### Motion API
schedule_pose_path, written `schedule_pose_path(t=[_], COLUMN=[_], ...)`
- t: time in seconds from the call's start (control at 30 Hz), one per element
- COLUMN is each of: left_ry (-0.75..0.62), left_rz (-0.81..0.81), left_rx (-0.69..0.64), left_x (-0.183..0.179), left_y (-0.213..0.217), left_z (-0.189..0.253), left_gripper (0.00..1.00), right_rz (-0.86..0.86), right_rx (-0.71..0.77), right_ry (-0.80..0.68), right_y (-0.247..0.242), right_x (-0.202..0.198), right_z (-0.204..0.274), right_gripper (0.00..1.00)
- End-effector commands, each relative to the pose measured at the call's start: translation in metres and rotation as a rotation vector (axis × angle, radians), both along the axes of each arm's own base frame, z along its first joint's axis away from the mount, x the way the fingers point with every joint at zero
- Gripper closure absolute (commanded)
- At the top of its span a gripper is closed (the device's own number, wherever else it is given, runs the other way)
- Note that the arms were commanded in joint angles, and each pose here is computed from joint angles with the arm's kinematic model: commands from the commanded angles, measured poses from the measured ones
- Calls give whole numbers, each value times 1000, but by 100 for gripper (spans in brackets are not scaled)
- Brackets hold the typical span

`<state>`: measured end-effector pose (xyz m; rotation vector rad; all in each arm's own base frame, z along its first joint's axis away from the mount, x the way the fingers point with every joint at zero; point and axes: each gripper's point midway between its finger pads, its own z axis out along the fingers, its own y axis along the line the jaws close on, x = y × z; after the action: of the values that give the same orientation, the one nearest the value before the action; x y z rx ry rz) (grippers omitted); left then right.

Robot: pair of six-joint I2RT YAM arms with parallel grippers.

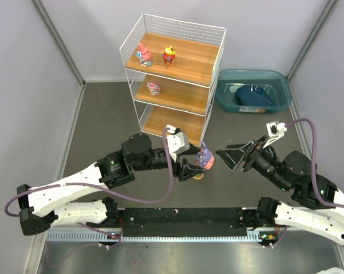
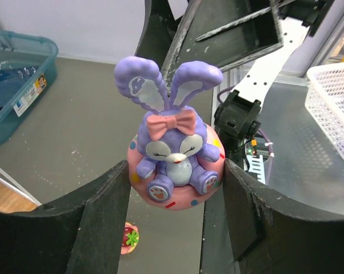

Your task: Place and organize the plastic toys onto the shelf

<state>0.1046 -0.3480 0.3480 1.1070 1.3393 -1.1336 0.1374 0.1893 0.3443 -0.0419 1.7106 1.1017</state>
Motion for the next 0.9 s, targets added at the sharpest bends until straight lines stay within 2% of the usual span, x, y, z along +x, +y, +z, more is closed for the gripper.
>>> schedule_pose_path(t=[0.0, 0.37, 0.87], left_ry=[-66, -66, -59], left_rz=[38, 136, 88], left_rx=[-77, -60, -56], left_x=[9, 30, 24], left_y=[-12, -20, -33], left_z=[26, 27, 28], left_gripper=[100, 100, 100], right_rz=[69, 137, 115], right_rx=[105, 102, 63], right_ry=[-27, -11, 3], right_y=[14, 26, 34], right_x=[-7, -14, -5], right_z=[28, 23, 10], right_gripper=[12, 18, 26])
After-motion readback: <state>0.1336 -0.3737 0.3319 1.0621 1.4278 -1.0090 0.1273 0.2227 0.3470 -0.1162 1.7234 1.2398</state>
